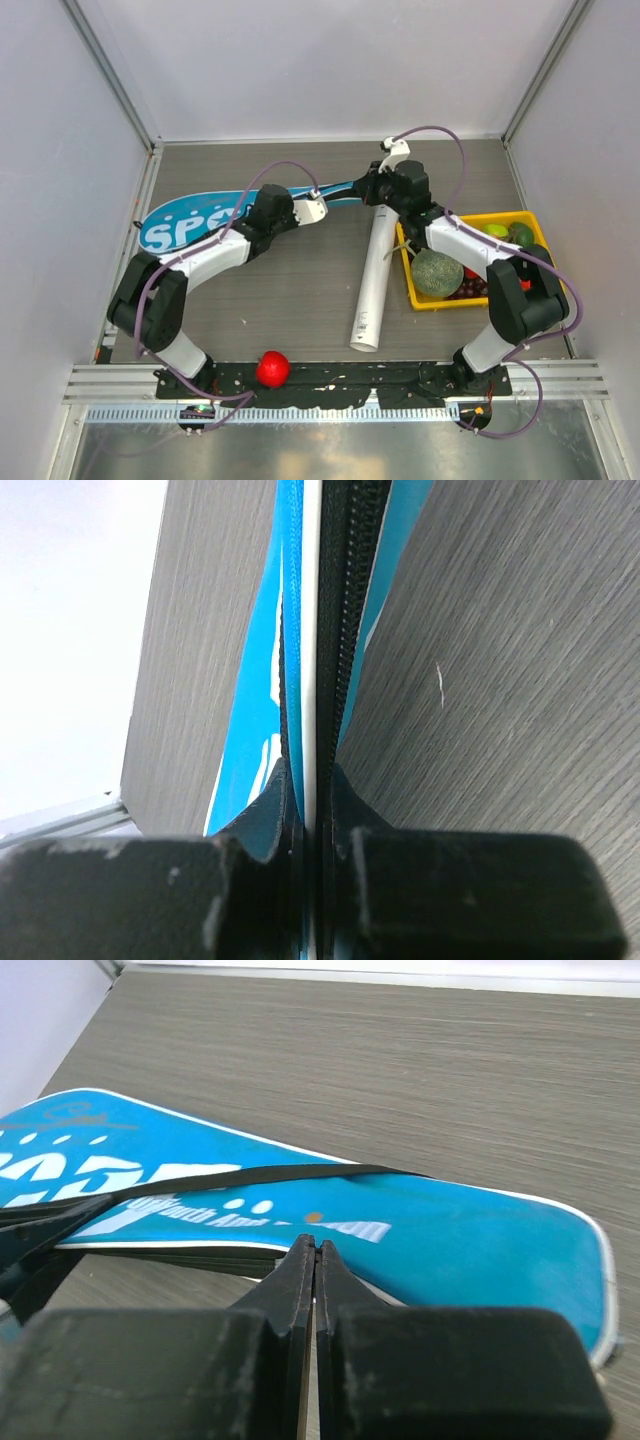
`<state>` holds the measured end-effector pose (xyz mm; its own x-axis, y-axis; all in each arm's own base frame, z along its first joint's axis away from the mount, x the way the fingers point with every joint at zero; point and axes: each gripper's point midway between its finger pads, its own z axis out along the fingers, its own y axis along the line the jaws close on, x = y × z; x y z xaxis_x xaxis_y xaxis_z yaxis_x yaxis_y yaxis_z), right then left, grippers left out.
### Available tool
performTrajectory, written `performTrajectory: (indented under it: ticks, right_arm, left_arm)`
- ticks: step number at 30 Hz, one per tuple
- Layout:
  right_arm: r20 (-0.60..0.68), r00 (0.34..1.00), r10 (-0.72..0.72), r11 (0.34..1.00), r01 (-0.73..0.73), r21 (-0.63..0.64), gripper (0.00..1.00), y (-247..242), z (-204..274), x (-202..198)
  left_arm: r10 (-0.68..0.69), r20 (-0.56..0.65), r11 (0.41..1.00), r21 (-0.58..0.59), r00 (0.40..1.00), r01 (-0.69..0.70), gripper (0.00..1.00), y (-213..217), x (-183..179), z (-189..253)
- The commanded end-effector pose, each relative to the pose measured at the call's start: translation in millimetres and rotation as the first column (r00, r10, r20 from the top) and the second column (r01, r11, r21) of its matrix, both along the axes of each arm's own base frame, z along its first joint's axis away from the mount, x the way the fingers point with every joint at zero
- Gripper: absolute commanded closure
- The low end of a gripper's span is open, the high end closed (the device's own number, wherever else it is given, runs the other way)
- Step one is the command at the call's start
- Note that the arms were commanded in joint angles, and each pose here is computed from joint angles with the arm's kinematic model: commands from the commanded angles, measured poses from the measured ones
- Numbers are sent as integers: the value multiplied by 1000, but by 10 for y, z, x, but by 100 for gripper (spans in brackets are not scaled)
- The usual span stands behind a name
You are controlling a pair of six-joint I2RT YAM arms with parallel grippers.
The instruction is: Pack up the badminton gear
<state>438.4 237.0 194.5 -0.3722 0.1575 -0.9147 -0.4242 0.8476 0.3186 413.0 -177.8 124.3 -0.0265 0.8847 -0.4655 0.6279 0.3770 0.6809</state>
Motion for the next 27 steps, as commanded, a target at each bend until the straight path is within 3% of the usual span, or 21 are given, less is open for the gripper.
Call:
performTrajectory:
  ticks: [1,15,19,21,24,27]
  right_arm:
    - [140,972,-189,982,186,34,95,-562,473,205]
    - [147,901,-407,912,393,116,95,-1511,578,387]
    - [146,937,-318,944,298,143,95,-1402,605,383]
    - [119,962,-246,963,229,140,90,-1280,629,293]
    - [88,986,-142,976,124,180,70,-1100,752,43]
    - [54,997,-49,972,35,233,57,-951,877,-224]
  left_arm:
    - [26,52,995,-94,998,-21,100,44,-9,344]
    - [-28,40,987,-157,999,34,100,212,-243,589]
    - [-32,25,980,-193,999,36,100,172,-255,648]
    - [-9,26,977,-211,1000,14,100,176,-232,690]
    - [45,29,974,-223,999,-37,100,222,-178,789]
    - [65,17,969,-240,998,-59,100,221,-165,862]
